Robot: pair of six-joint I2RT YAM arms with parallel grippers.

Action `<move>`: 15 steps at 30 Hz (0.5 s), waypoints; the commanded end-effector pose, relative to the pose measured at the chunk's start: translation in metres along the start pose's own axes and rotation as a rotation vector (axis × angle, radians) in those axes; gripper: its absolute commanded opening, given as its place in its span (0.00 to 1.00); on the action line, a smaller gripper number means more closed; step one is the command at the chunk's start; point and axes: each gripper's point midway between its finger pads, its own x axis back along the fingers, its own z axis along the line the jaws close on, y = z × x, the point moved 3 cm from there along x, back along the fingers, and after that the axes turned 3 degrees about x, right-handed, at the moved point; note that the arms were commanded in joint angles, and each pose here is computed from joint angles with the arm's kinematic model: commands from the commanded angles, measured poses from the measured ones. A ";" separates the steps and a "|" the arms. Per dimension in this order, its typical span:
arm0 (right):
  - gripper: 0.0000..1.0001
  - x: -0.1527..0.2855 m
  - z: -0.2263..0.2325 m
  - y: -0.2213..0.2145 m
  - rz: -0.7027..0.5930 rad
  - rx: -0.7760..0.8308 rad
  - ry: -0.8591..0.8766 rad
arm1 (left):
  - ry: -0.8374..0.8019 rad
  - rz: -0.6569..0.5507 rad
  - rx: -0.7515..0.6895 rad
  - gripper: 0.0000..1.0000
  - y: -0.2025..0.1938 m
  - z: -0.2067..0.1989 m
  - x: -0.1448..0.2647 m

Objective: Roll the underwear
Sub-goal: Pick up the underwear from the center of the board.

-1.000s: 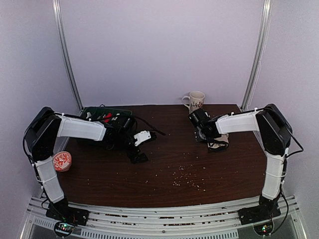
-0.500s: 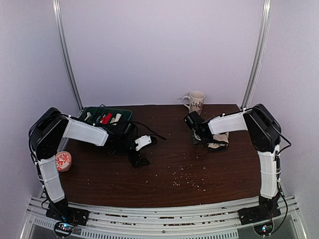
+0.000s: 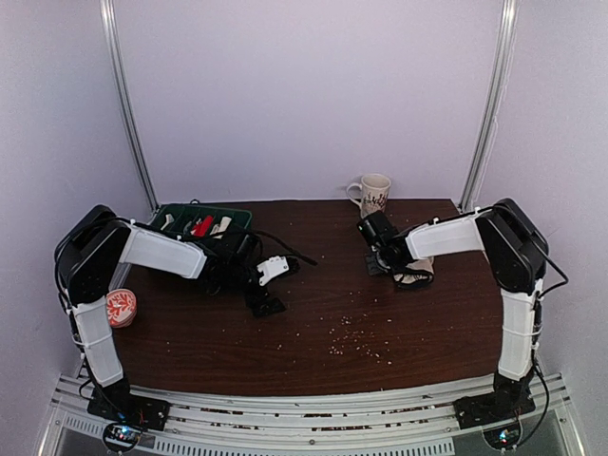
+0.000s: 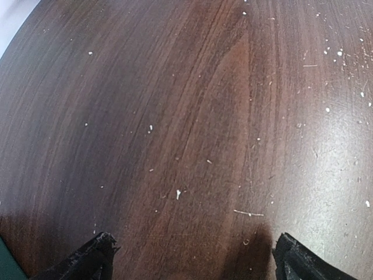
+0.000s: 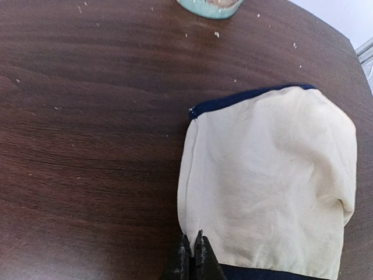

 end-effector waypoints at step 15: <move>0.00 0.155 0.013 0.070 -0.392 -0.009 0.388 | 0.046 -0.046 -0.003 0.98 0.010 0.008 0.004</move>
